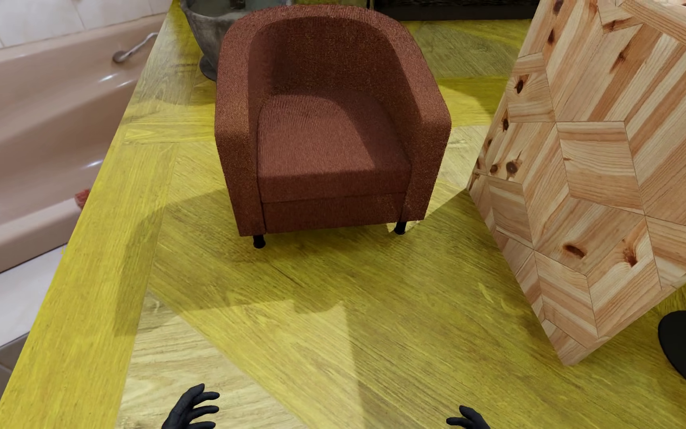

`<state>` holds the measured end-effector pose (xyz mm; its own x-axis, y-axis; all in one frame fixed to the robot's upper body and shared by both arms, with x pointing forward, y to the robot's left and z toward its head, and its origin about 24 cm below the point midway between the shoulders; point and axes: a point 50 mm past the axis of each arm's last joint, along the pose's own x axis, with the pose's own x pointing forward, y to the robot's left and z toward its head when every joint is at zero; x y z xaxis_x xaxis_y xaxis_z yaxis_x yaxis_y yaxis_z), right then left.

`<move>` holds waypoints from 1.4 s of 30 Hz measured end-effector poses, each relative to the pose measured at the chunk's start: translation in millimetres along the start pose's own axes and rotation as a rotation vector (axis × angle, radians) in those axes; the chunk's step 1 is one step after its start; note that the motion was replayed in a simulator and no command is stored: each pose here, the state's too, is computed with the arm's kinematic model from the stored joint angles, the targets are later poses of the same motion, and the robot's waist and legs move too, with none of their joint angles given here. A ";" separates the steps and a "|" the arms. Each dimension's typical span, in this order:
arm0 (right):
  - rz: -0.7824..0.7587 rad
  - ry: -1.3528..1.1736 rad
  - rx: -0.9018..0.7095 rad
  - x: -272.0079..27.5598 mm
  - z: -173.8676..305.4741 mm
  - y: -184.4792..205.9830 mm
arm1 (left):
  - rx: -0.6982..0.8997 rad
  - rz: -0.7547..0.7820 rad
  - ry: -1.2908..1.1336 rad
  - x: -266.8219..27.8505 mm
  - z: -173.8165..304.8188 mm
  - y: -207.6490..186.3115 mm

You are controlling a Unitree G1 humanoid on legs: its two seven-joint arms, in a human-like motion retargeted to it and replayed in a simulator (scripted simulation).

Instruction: Approach armchair

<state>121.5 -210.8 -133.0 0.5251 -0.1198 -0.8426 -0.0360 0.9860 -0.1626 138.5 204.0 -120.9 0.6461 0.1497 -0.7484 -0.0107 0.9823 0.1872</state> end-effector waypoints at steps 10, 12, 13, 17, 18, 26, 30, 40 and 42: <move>-0.024 -0.246 0.031 -5.0 25.2 14.9 | -0.070 0.037 -0.102 -0.8 11.1 15.6; -0.056 -0.296 0.065 -0.1 55.4 16.7 | -0.027 0.078 -0.026 -3.3 -7.6 34.0; -0.058 -0.241 0.084 1.9 45.9 13.7 | -0.014 0.091 -0.033 -3.4 -5.4 36.1; 0.010 -0.030 -0.059 -0.5 -0.6 2.5 | 0.014 -0.020 -0.159 10.2 38.6 -12.1; 0.024 -0.052 -0.083 -0.5 4.4 2.7 | 0.004 -0.013 -0.137 8.7 32.9 -7.1; 0.077 -0.209 0.003 -4.8 23.6 13.7 | 0.005 0.024 -0.125 4.8 26.1 -2.8; 0.007 -0.129 0.010 -5.0 8.1 12.8 | -0.052 0.026 -0.099 6.7 26.4 9.0; -0.036 -0.114 0.032 -4.8 1.9 0.1 | -0.076 -0.048 -0.116 4.1 25.9 -6.9; -0.037 -0.149 0.035 -4.1 11.1 1.8 | -0.055 -0.056 -0.082 1.3 13.4 -2.4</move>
<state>128.7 -207.3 -124.1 0.6462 -0.1403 -0.7502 0.0140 0.9850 -0.1722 149.6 200.3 -113.9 0.7071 0.0870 -0.7017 -0.0133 0.9939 0.1098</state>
